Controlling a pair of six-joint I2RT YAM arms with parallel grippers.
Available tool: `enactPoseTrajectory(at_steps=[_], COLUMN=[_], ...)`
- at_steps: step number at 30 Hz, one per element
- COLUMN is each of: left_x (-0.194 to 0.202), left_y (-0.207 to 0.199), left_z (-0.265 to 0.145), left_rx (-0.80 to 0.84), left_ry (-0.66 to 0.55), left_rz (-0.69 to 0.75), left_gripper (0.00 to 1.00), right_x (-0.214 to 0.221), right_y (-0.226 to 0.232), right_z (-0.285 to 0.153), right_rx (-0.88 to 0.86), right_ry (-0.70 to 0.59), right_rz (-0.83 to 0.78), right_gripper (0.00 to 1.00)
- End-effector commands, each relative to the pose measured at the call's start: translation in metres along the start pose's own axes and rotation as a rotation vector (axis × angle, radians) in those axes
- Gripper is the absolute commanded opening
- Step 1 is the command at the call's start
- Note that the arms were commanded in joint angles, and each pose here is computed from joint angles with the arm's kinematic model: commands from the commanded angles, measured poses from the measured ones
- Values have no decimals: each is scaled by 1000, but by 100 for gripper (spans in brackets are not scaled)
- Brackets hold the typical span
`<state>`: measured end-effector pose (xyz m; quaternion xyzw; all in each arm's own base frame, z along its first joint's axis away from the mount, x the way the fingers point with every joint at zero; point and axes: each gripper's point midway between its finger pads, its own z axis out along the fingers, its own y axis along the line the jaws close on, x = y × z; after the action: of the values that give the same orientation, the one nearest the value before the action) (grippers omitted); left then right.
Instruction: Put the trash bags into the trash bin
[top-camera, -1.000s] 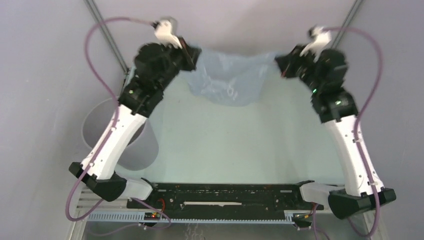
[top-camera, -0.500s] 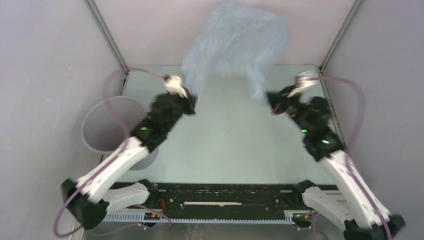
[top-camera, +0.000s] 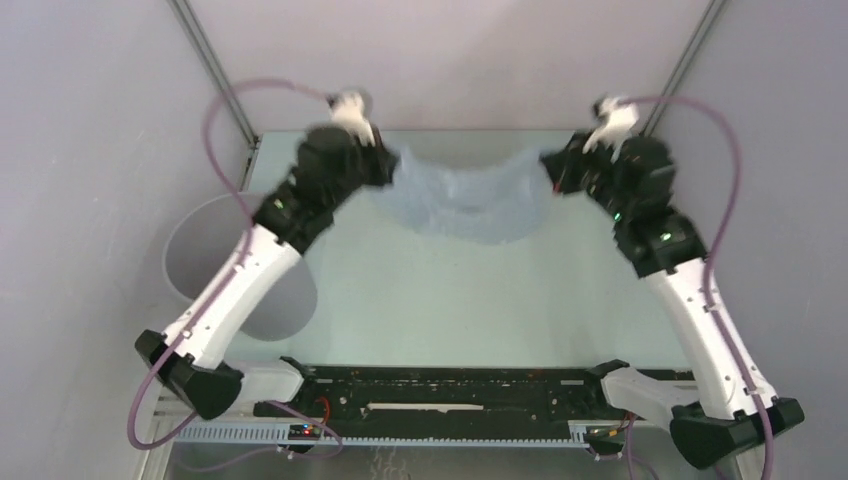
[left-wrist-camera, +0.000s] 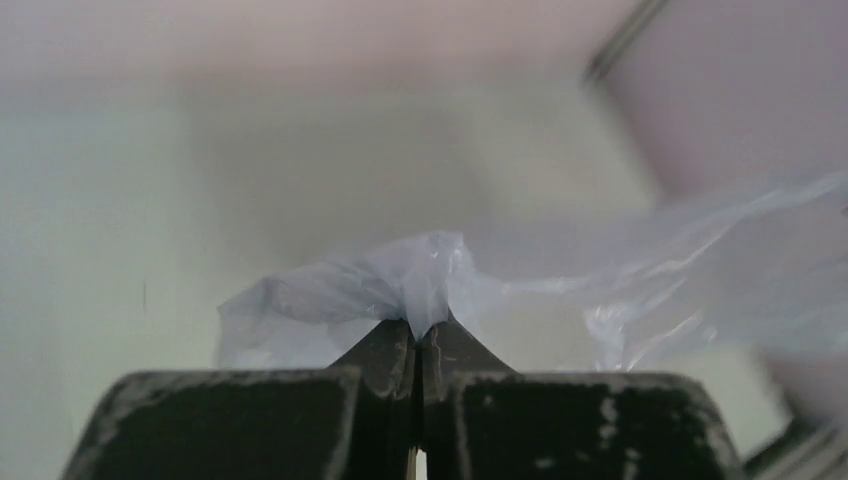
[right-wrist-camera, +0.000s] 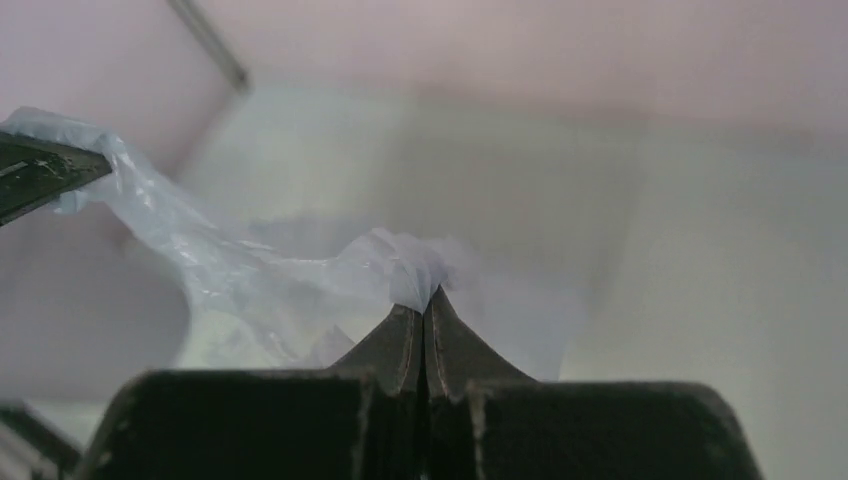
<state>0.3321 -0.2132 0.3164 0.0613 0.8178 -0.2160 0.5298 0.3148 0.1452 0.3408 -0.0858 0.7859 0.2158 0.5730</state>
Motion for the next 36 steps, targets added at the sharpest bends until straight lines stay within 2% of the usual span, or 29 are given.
enactPoseTrajectory(at_steps=[1,2,4,6,7,9,10,13,15,17,19,23,25,27,30,36], left_x=[-181,-206,-231,-223,-203,-142,-97,65,154,186,172,92,60,38,19,6], left_y=[-57,-69,-85,-84,-76,-47,-29,11,25,28,18,9,1,-7,-14,-11], left_z=[-80,-100,-127,-131,-119,-83,-61,-11,-10,-24,-35,-49,-54,-58,-65,-87], left_rx=[167,212,258,227,187,94,43,9,-5,-7,63,74,79,95,121,114], left_ry=[-382,-445,-529,-539,-507,-403,-316,70,272,311,243,75,62,70,71,42], left_rz=[40,42,75,128,144,99,48,-123,-186,-239,-249,-133,-64,-1,60,101], left_gripper=[0,0,0,0,0,0,0,0,0,0,0,0,0,0,0,1], right_x=[-134,-168,-199,-199,-190,-138,-96,59,148,191,188,113,72,52,45,29], right_y=[25,36,51,61,64,54,42,10,9,10,13,16,18,14,12,13], right_z=[-39,-61,-88,-99,-102,-77,-56,-10,-8,-20,-28,-36,-42,-48,-59,-83], right_rx=[-26,-45,-85,-131,-153,-146,-117,-37,-58,-31,-43,-66,-71,-52,-45,-36], right_ry=[-264,-349,-451,-495,-501,-404,-302,92,332,449,428,206,120,107,126,61], right_rz=[-39,-44,-48,-49,-55,-35,-7,129,200,233,232,194,180,194,217,262], right_gripper=[0,0,0,0,0,0,0,0,0,0,0,0,0,0,0,0])
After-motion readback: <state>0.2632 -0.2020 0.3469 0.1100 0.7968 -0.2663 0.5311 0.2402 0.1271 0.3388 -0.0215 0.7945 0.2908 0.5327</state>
